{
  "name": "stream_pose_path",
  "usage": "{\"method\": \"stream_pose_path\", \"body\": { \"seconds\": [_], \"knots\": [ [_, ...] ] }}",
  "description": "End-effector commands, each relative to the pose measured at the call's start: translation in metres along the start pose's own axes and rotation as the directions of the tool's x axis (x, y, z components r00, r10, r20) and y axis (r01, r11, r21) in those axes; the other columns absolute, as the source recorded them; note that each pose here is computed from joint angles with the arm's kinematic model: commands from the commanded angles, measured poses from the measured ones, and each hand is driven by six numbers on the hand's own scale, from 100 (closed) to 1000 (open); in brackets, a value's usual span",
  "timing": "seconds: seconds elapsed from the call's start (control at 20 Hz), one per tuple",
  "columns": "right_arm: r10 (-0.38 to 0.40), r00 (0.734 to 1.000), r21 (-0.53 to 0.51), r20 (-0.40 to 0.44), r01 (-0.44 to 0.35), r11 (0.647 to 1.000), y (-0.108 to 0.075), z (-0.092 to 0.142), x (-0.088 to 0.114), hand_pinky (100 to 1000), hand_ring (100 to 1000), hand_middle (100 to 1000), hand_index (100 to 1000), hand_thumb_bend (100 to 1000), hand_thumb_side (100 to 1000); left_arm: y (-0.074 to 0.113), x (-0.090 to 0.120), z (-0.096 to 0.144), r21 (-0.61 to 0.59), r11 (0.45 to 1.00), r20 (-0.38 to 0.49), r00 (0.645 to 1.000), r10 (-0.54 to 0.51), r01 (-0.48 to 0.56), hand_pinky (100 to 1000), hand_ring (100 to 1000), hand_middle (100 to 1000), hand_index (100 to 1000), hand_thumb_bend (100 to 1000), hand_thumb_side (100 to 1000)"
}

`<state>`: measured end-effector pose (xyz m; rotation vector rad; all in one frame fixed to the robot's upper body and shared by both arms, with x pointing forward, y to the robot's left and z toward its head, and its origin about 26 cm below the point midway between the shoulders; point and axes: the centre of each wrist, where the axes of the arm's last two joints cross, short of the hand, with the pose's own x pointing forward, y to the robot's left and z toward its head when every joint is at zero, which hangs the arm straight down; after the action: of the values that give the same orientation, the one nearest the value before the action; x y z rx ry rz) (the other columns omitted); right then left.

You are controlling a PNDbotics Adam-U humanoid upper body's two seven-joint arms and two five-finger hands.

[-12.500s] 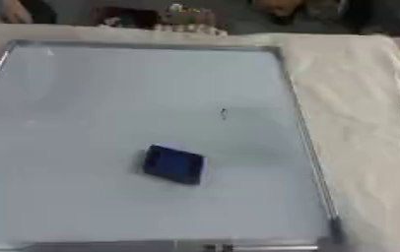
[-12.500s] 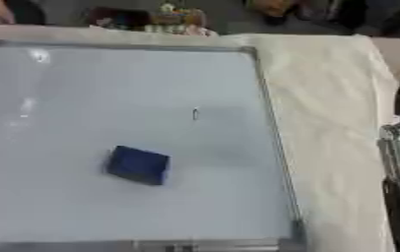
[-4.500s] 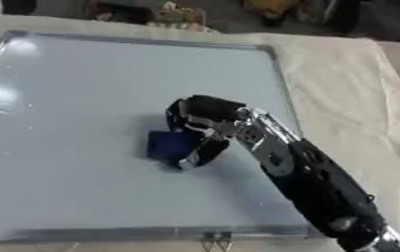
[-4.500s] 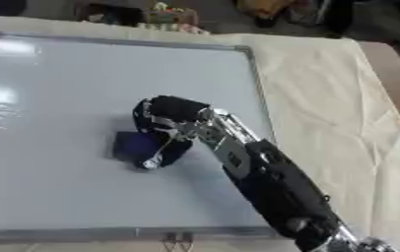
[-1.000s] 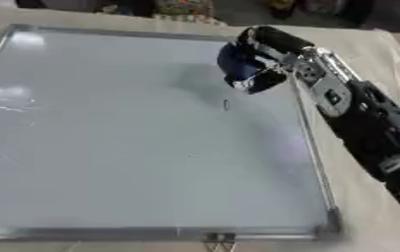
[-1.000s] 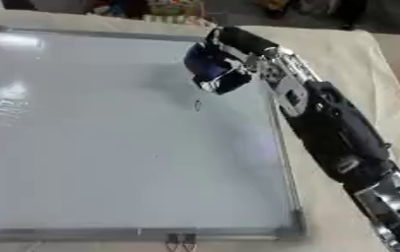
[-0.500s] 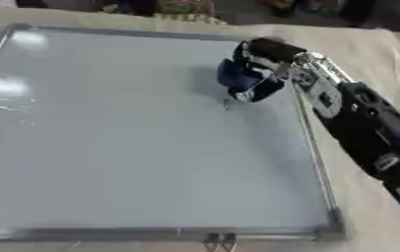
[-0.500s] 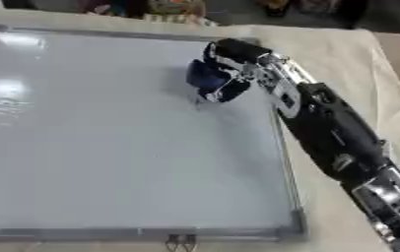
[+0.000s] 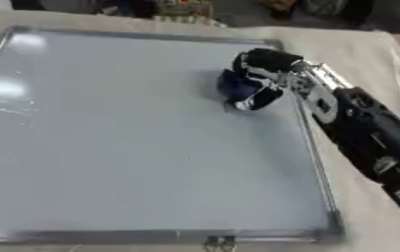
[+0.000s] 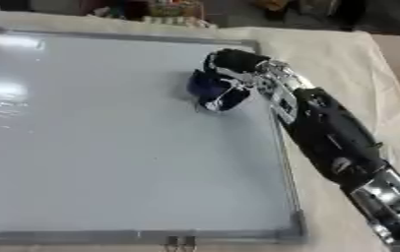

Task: Wipe the whiteboard clean with a brush.

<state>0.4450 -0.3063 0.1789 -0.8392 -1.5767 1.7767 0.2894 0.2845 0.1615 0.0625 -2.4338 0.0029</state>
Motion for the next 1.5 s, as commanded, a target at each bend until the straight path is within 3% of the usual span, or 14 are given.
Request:
{"method": "stream_pose_path", "body": {
  "seconds": [0.05, 0.6, 1.2, 1.35, 1.5],
  "knots": [
    [0.038, 0.999, 0.014, 0.009, -0.039, 0.999, -0.0137, 0.0057, -0.0049, 522, 533, 228, 164, 252, 368, 0.0005, 0.0039, -0.0037, -0.012, 1.0, 0.023, 1.0, -0.009, 0.01, 369, 429, 430, 488, 100, 914],
    [0.053, 0.995, 0.117, 0.084, -0.063, 0.991, -0.0196, 0.0031, -0.0038, 536, 556, 248, 249, 265, 426, 0.0002, 0.0041, -0.0044, -0.01, 1.0, 0.025, 1.0, -0.01, 0.01, 369, 428, 430, 488, 100, 908],
    [0.052, 0.993, 0.153, 0.108, -0.068, 0.986, -0.0187, 0.003, -0.0047, 537, 552, 246, 300, 570, 582, 0.0002, 0.0043, -0.0048, -0.006, 1.0, 0.025, 1.0, -0.013, 0.013, 371, 428, 431, 488, 100, 895],
    [0.052, 0.993, 0.145, 0.11, -0.068, 0.987, -0.0198, 0.003, -0.0038, 535, 548, 244, 302, 549, 575, 0.0003, 0.0042, -0.0047, -0.006, 1.0, 0.024, 1.0, -0.013, 0.014, 371, 428, 431, 489, 100, 896],
    [0.059, 0.992, 0.133, 0.111, -0.073, 0.988, -0.0212, 0.0028, -0.0026, 533, 546, 246, 304, 436, 561, 0.0004, 0.0039, -0.0043, -0.005, 1.0, 0.022, 1.0, -0.013, 0.013, 371, 428, 432, 489, 100, 902]
  ]
}}
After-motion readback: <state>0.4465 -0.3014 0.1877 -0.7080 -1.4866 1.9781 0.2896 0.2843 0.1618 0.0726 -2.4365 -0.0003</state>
